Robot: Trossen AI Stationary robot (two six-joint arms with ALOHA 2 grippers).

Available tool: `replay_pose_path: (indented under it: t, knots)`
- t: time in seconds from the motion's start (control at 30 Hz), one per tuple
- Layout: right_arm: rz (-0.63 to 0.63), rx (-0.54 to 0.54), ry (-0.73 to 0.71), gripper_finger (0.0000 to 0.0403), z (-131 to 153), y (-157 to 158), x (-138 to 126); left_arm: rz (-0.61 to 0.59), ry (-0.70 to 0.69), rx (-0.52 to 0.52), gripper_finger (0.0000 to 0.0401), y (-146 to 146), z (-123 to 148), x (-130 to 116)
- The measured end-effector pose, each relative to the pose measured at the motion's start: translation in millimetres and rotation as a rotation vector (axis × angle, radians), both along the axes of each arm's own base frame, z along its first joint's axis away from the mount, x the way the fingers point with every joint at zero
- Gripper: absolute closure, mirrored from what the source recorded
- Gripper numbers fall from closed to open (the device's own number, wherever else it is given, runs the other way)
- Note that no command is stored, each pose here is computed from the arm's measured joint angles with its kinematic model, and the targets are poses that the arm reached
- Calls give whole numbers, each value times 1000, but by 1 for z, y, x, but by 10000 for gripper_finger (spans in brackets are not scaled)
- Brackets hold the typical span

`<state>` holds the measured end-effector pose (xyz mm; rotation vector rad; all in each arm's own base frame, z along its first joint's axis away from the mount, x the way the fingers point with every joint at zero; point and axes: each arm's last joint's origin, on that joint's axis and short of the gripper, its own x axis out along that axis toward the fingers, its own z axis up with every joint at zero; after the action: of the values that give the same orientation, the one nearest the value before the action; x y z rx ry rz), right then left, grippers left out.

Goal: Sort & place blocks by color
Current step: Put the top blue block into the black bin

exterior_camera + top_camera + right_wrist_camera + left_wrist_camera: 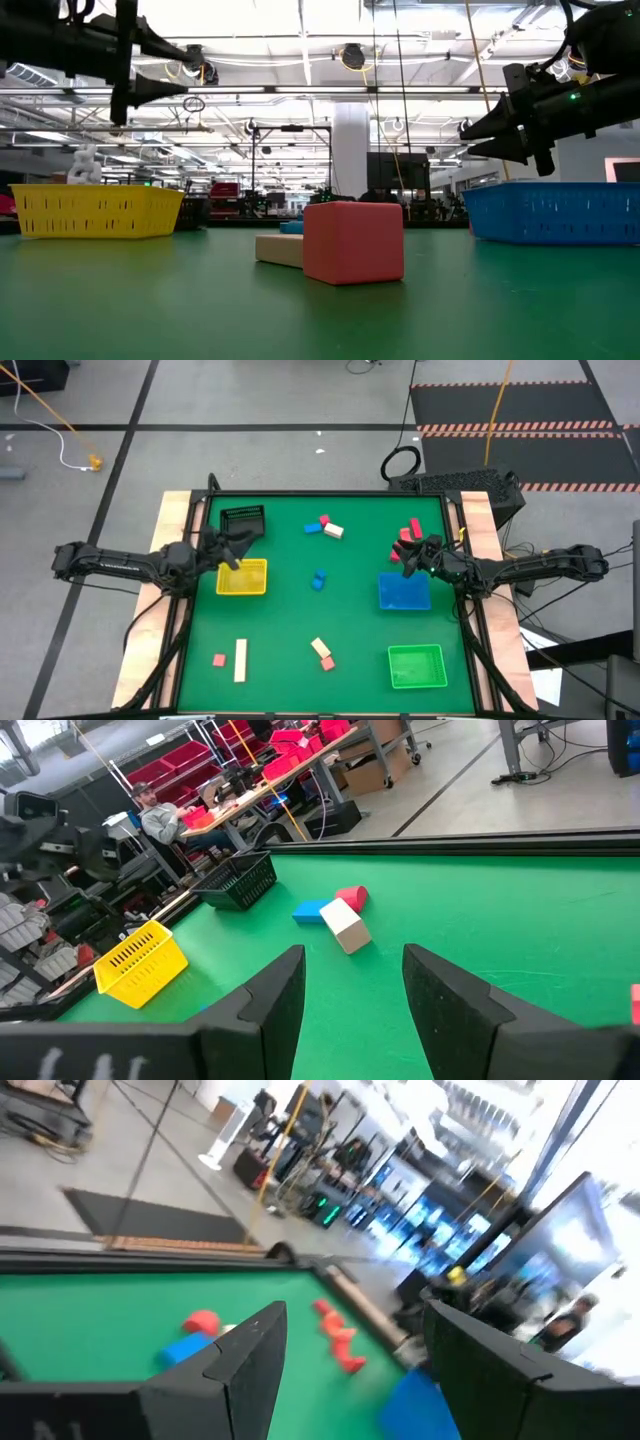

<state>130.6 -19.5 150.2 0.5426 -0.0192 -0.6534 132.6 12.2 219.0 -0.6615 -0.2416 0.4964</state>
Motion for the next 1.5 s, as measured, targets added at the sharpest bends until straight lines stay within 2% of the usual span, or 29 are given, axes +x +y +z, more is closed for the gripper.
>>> replay_pose_path:
  t: [0.07,0.17,0.33,0.5,0.63,0.87,1.07,1.3,1.5]
  knots:
    - [0,0,0,243,0,0,0,-20,-39,-3,167,0,3,0]
    - [0,0,0,243,0,0,0,-45,-32,57,167,-1,6,0]
    - [0,0,0,243,0,0,0,-63,-101,11,167,-2,10,0]
    - [0,0,0,243,0,0,0,-59,-109,8,167,-1,19,1]
    - [0,0,0,243,0,0,0,-50,-93,72,167,-1,38,7]
    - [0,0,0,243,0,0,0,-47,160,235,167,-2,70,34]
    - [0,0,0,243,0,0,0,-67,372,329,167,-2,80,65]
    - [0,0,0,243,0,0,0,-96,530,381,167,-3,71,102]
    - [0,0,0,243,0,0,0,-203,740,440,167,-1,54,134]
